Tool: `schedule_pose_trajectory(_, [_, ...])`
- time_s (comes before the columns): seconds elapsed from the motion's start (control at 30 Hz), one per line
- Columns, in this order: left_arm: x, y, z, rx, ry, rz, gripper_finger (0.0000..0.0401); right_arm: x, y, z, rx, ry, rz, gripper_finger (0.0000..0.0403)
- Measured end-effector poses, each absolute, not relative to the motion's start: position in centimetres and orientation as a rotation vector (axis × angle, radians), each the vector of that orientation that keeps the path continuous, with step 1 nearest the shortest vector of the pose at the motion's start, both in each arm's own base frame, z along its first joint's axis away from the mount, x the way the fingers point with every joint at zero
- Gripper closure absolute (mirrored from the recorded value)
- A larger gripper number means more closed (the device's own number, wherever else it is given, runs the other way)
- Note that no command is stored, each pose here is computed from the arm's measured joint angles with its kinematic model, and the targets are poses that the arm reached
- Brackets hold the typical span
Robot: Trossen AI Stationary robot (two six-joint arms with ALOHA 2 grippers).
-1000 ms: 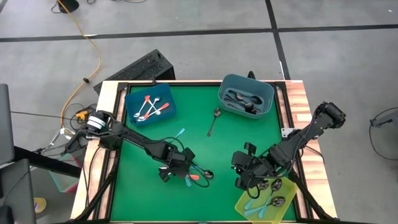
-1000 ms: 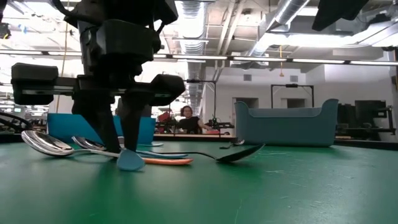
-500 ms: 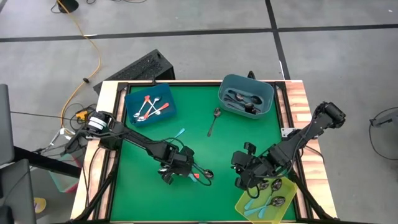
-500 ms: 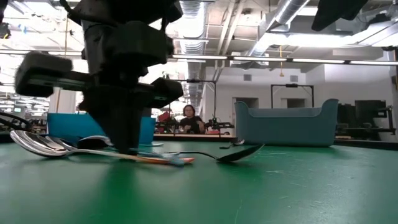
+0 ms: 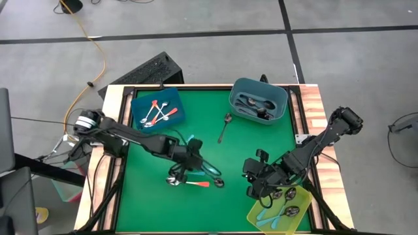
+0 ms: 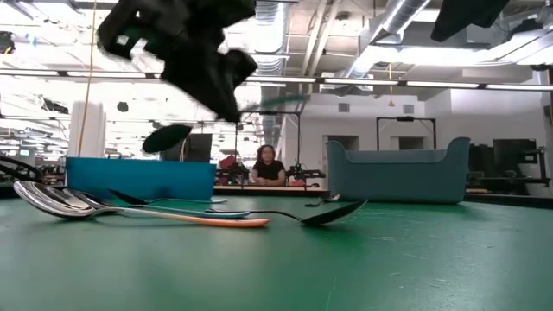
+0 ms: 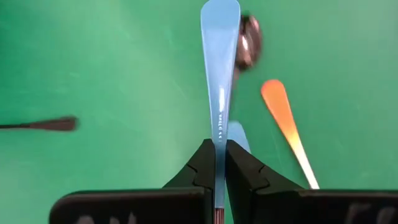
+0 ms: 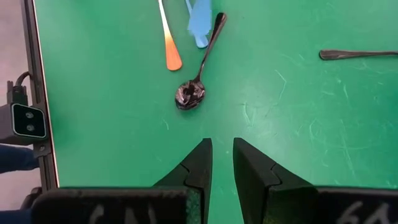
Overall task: Sort silverware by color (type)
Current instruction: Put the blue spoon into the yellow bin
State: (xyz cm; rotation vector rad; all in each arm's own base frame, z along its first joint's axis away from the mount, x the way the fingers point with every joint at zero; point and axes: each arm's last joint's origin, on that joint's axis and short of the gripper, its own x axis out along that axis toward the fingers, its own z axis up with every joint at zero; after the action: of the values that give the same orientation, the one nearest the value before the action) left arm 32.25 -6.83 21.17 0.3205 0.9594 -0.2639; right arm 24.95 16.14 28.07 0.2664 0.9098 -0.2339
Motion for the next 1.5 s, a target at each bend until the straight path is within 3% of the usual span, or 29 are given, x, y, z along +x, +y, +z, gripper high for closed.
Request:
schedule_pose_trajectory(0.37, [32.1, -3.4, 30.0, 0.021, 0.417, -0.076, 0.0401, 25.3, 16.0, 28.3, 0.208, 0.828, -0.267, 0.0323])
schedule_pose_trajectory(0.63, [30.7, -3.1, 35.4, -0.087, 0.041, -0.071, 0.0401, 26.6, 15.4, 28.9, 0.131, 0.741, -0.237, 0.0323])
schedule_pose_trajectory(0.9, [30.4, -3.7, 37.5, -0.167, -0.158, -0.204, 0.0401, 28.9, 12.8, 30.5, 0.001, 0.644, -0.177, 0.0323])
schedule_pose_trajectory(1.13, [29.5, -4.1, 39.8, -0.174, -0.391, -0.428, 0.0401, 30.1, 10.1, 33.5, -0.056, 0.584, -0.075, 0.0323])
schedule_pose_trajectory(1.3, [29.1, -4.5, 40.5, -0.158, -0.454, -0.525, 0.0401, 30.8, 7.7, 37.0, 0.089, 0.382, -0.022, 0.0323])
schedule_pose_trajectory(1.5, [28.3, -4.8, 41.1, -0.143, -0.489, -0.578, 0.0401, 30.6, 6.0, 40.0, 0.305, 0.179, 0.182, 0.0298])
